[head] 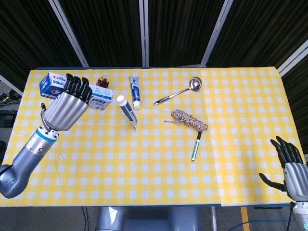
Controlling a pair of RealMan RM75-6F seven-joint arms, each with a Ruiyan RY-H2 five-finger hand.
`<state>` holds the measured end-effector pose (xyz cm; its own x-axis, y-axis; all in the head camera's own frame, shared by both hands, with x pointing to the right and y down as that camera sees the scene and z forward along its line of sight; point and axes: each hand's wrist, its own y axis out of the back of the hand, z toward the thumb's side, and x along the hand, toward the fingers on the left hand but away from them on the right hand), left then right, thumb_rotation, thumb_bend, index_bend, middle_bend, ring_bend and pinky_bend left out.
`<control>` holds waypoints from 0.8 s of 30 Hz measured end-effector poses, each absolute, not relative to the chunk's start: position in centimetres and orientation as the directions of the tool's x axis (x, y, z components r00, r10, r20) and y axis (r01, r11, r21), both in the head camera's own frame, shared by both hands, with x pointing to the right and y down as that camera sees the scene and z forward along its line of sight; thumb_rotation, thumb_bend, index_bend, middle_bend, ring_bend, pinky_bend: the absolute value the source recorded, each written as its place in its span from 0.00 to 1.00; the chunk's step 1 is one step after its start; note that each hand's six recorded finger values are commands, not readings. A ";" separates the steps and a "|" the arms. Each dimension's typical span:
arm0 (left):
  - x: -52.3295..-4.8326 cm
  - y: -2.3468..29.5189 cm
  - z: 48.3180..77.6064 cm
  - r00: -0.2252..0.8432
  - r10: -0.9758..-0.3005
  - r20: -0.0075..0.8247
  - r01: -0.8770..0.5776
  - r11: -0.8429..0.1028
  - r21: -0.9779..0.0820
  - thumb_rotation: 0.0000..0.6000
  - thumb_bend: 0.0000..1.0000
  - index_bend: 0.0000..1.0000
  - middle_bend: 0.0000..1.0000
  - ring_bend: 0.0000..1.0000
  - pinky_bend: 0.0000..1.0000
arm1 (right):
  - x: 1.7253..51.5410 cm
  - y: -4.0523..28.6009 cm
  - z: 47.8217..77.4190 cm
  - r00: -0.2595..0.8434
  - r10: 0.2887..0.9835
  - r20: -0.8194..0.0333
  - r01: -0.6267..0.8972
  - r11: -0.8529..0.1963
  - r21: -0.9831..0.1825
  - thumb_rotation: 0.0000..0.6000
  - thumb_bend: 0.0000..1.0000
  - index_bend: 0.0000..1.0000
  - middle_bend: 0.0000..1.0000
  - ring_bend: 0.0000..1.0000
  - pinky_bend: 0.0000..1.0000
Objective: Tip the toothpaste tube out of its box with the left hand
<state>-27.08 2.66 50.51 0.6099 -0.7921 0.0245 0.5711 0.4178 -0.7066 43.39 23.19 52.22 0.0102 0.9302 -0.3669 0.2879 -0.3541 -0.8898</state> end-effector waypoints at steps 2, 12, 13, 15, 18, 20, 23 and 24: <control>-27.3 2.6 50.4 0.601 -0.799 0.020 0.570 0.412 -0.711 1.00 0.29 0.43 0.31 0.32 0.32 | 43.4 23.2 52.2 0.009 0.930 -0.367 0.288 -0.354 -0.890 1.00 0.09 0.00 0.00 0.00 0.00; -28.5 3.1 50.6 0.549 -0.836 0.018 0.505 0.315 -0.803 1.00 0.29 0.43 0.31 0.32 0.32 | 43.4 23.2 52.4 0.009 0.928 -0.372 0.285 -0.359 -0.889 1.00 0.08 0.00 0.00 0.00 0.00; -28.6 3.2 50.7 0.542 -0.840 0.025 0.495 0.294 -0.818 1.00 0.29 0.43 0.31 0.32 0.32 | 43.3 23.2 52.4 0.010 0.928 -0.373 0.284 -0.360 -0.889 1.00 0.08 0.00 0.00 0.00 0.00; -28.8 3.6 51.2 0.525 -0.849 0.049 0.467 0.240 -0.851 1.00 0.29 0.42 0.30 0.32 0.32 | 43.3 23.3 52.5 0.012 0.927 -0.374 0.282 -0.362 -0.889 1.00 0.08 0.00 0.00 0.00 0.00; -29.0 4.2 52.0 0.499 -0.861 0.096 0.425 0.146 -0.893 1.00 0.29 0.40 0.28 0.30 0.31 | 43.2 23.3 52.5 0.011 0.927 -0.376 0.281 -0.364 -0.888 1.00 0.08 0.00 0.00 0.00 0.00; -29.1 4.7 52.9 0.473 -0.869 0.143 0.382 0.056 -0.923 1.00 0.27 0.36 0.24 0.26 0.28 | 43.2 23.3 52.4 0.009 0.926 -0.377 0.279 -0.364 -0.888 1.00 0.08 0.00 0.00 0.00 0.00; -29.3 5.7 54.2 0.431 -0.875 0.219 0.295 -0.093 -0.951 1.00 0.23 0.20 0.09 0.13 0.18 | 43.3 23.3 52.4 0.005 0.926 -0.378 0.279 -0.364 -0.889 1.00 0.08 0.00 0.00 0.00 0.00; -29.4 6.1 54.7 0.419 -0.875 0.243 0.267 -0.137 -0.954 1.00 0.19 0.13 0.03 0.07 0.12 | 43.3 23.3 52.4 0.004 0.926 -0.378 0.279 -0.364 -0.889 1.00 0.08 0.00 0.00 0.00 0.00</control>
